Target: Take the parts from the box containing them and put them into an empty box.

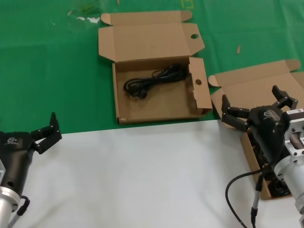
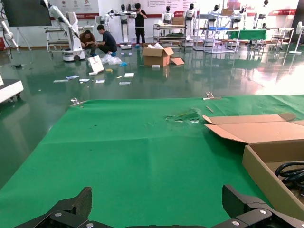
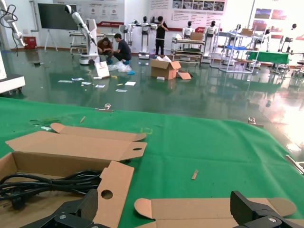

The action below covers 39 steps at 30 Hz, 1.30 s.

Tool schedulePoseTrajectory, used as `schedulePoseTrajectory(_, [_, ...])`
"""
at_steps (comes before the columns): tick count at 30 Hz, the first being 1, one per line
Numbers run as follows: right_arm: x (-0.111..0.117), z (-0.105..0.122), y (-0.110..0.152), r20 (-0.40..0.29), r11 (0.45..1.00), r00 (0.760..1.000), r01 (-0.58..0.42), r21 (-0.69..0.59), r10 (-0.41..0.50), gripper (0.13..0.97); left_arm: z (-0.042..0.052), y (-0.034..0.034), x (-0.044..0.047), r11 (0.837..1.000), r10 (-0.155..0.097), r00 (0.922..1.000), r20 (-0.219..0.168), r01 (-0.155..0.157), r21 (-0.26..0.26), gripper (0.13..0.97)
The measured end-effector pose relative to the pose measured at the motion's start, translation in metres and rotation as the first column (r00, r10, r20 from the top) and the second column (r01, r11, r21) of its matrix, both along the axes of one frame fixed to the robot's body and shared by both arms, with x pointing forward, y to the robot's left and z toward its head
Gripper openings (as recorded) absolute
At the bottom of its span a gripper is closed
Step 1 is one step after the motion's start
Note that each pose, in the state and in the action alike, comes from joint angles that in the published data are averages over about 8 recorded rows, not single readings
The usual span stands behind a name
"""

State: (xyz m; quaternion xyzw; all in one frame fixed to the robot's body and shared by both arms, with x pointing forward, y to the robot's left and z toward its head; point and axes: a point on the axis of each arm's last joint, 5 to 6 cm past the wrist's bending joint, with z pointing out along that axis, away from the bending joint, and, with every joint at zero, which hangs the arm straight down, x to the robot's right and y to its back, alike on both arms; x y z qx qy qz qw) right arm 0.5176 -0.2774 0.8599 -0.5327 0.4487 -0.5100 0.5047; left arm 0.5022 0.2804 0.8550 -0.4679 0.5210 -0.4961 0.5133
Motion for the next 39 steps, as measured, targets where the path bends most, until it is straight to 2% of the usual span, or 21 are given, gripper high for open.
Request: schedulePoseTrajectory(39, [0.0000, 0.0000, 0.0000, 0.000, 1.000, 1.000, 0.000, 0.000, 0.000, 0.966, 0.0000, 0.0000, 0.0000, 1.000, 0.000, 1.0000, 0.000, 0.000, 0.000, 0.966])
